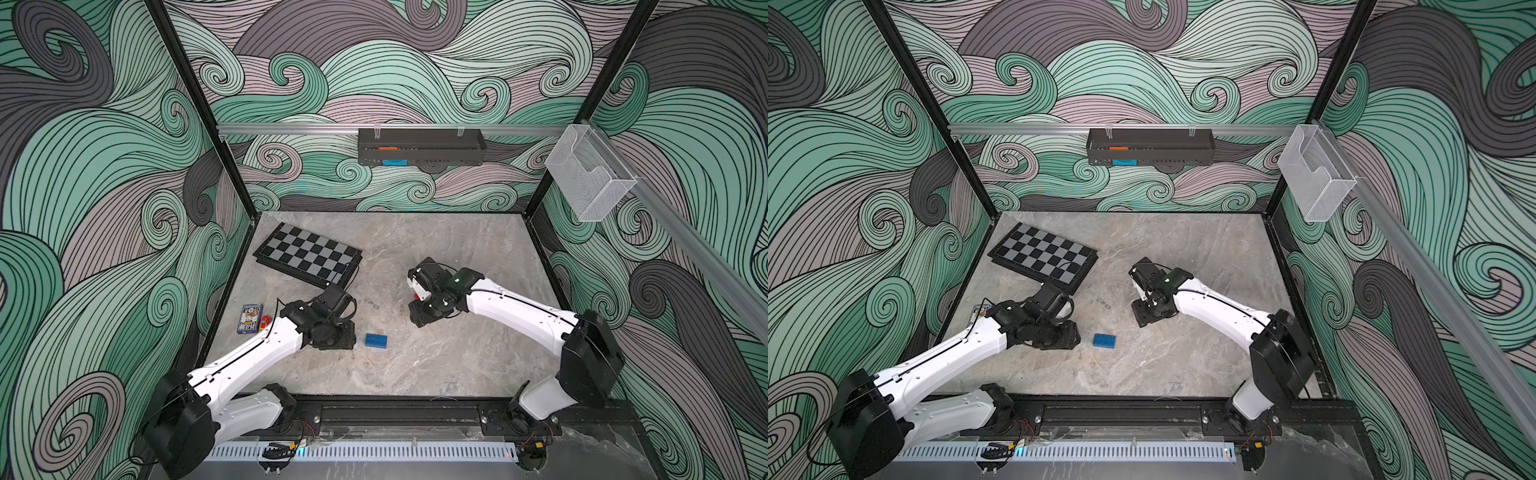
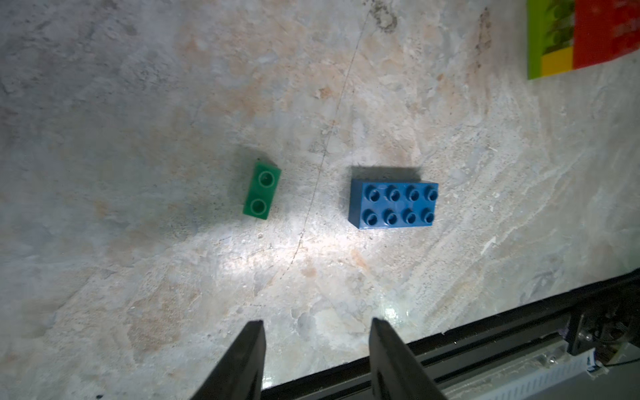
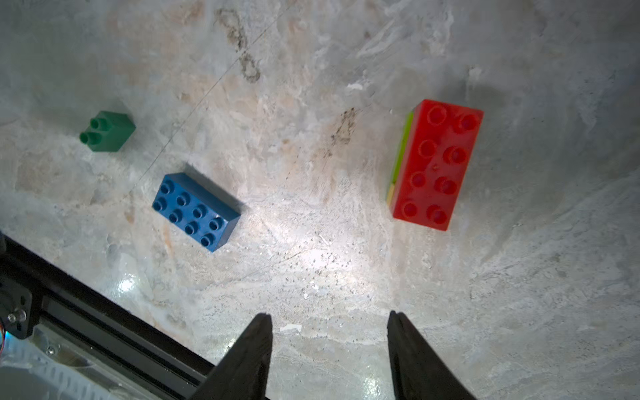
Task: Assemble the number 5 with lego
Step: Assemble the lego brick with the lego brick, then pick up the lego brick from the center of the board.
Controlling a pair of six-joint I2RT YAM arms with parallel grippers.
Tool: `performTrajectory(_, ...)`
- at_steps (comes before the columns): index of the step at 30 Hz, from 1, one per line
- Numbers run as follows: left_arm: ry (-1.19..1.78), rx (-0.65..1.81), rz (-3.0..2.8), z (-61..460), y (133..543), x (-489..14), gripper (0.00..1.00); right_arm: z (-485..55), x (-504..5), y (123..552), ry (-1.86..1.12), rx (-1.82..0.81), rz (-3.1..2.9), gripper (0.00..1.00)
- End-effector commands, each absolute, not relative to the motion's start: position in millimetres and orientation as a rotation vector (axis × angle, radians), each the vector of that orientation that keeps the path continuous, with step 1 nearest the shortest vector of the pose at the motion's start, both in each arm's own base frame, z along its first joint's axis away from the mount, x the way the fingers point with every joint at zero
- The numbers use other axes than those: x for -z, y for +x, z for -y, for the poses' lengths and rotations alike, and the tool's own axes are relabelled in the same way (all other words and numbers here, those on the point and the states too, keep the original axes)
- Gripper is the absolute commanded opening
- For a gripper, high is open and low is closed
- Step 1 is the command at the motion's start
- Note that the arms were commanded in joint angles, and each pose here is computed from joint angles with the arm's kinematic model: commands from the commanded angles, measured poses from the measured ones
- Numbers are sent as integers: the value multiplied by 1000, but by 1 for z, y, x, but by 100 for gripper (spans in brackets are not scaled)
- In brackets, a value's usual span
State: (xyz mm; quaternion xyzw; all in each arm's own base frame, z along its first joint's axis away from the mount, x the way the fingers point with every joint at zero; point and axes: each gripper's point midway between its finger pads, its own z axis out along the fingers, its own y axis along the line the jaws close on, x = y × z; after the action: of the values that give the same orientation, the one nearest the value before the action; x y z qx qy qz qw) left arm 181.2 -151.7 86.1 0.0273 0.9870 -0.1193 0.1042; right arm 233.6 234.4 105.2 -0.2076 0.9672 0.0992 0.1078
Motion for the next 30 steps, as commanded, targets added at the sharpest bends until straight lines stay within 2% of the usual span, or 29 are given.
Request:
performTrajectory(1, 46, 245, -2896, 144, 195, -92, 50, -239, -116, 217, -649, -408, -2828, 56)
performTrajectory(15, 85, 101, -3096, 147, 227, -57, 46, -197, -100, 155, -594, -513, -2848, 56)
performTrajectory(30, 85, 46, -3155, 149, 233, -29, 39, -193, -101, 146, -612, -557, -2822, 56)
